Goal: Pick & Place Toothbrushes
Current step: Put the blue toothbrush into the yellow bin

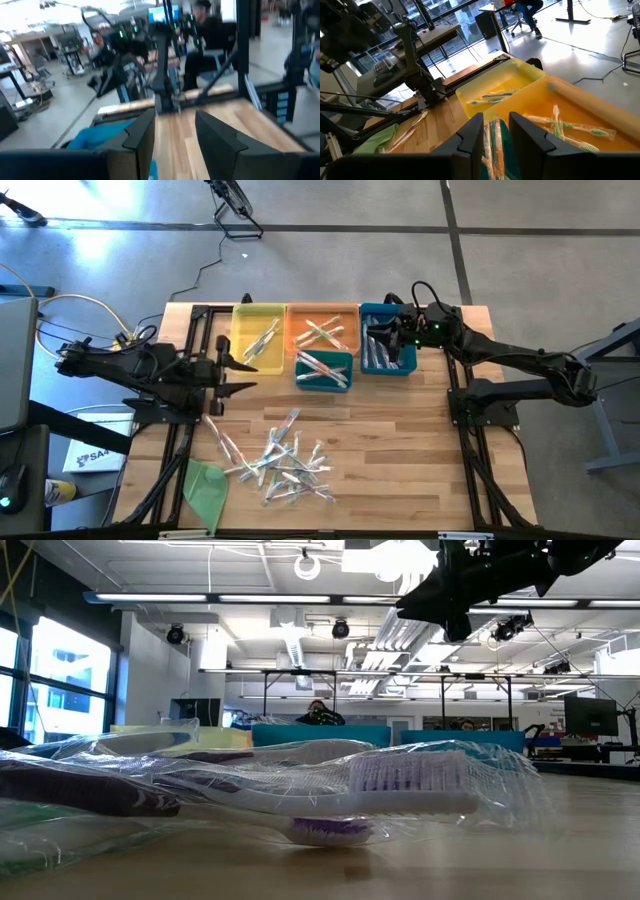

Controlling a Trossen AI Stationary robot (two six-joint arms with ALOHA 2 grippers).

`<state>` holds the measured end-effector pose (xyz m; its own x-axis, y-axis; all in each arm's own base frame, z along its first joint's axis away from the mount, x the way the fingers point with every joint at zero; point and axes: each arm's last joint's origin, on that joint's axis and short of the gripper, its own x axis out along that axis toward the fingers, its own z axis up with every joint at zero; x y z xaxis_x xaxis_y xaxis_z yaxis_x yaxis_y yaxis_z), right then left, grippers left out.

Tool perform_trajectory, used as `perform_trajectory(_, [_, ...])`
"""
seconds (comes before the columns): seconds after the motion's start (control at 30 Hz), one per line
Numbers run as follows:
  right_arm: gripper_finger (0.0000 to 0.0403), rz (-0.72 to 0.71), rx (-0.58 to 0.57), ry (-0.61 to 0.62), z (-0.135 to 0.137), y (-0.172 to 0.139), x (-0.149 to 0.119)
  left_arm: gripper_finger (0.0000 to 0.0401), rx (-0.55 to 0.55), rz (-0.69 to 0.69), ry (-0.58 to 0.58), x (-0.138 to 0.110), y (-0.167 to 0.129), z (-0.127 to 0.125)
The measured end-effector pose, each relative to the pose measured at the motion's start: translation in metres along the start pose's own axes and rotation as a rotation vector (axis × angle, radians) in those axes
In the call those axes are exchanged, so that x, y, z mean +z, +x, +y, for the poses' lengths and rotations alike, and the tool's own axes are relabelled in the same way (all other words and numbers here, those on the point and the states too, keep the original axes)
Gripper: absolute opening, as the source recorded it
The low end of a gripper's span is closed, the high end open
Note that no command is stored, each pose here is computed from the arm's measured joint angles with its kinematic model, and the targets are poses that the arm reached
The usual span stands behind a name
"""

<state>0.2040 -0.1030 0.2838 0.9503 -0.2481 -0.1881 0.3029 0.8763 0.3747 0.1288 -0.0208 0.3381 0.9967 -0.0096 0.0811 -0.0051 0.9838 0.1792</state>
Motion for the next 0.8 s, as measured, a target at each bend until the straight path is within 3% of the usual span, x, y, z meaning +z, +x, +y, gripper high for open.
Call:
perform_trajectory(0.33, [0.0085,0.000,0.000,0.000,0.000,0.000,0.000,0.0136,0.017,-0.082,-0.014,0.008,0.000,0.002])
perform_trajectory(0.8, [0.0085,0.000,-0.003,-0.001,0.000,0.000,0.000,0.0136,-0.013,0.070,0.101,-0.007,0.005,-0.002])
